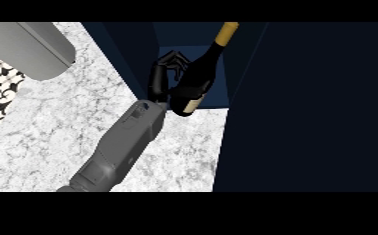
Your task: Pick up the wine, place it into the cabinet and close the cabinet
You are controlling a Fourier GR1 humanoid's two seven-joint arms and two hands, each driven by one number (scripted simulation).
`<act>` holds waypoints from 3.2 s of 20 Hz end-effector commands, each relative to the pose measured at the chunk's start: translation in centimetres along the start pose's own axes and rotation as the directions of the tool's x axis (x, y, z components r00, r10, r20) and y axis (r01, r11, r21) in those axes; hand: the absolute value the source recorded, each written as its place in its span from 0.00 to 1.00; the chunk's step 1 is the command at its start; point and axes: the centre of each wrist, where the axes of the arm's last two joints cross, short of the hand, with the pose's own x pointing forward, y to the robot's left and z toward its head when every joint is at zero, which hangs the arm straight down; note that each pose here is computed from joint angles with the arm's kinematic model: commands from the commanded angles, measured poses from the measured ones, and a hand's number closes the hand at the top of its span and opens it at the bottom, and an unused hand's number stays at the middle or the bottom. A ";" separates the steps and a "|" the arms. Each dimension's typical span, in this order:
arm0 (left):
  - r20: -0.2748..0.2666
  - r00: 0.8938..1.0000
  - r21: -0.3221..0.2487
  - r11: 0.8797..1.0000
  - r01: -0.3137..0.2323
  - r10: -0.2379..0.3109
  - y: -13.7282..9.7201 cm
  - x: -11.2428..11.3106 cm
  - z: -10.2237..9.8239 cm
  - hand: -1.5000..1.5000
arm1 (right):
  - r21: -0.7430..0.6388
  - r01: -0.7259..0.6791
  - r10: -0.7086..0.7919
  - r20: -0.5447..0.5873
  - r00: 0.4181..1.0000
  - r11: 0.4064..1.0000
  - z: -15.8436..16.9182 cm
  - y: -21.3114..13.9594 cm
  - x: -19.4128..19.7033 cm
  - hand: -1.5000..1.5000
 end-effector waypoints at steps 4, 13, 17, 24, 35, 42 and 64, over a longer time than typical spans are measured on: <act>-0.028 0.996 0.080 0.993 -0.081 0.083 1.1 -0.7 -1.2 1.00 | 0.056 0.044 -0.046 0.025 0.999 0.997 1.5 0.6 1.6 0.00; -0.039 0.996 0.106 0.991 -0.080 0.085 1.2 0.8 -4.3 1.00 | 0.046 0.046 -0.047 0.027 0.999 0.998 1.2 0.1 0.9 0.00; -0.034 0.999 0.097 0.995 -0.012 0.015 1.5 -0.3 -3.3 1.00 | 0.086 0.055 -0.058 0.033 0.998 0.995 2.1 1.0 1.1 0.00; -0.079 0.985 0.142 0.976 0.166 -0.156 1.3 0.9 -4.9 1.00 | 0.082 0.027 -0.031 0.044 0.999 0.996 0.2 0.1 1.1 0.00; -0.165 0.966 0.167 0.959 0.227 -0.199 4.2 -0.2 -4.8 1.00 | 0.091 0.047 -0.054 0.076 0.996 0.995 0.1 1.2 1.6 0.00; -0.190 0.979 0.194 0.980 -0.030 0.068 3.5 -1.1 -3.6 1.00 | 0.082 0.066 -0.072 0.076 0.994 0.994 0.2 0.9 1.0 0.00; -0.300 0.923 0.230 0.957 -0.175 0.240 4.6 -5.7 2.3 1.00 | 0.162 0.083 -0.094 0.058 0.994 0.983 -0.4 2.1 0.4 0.00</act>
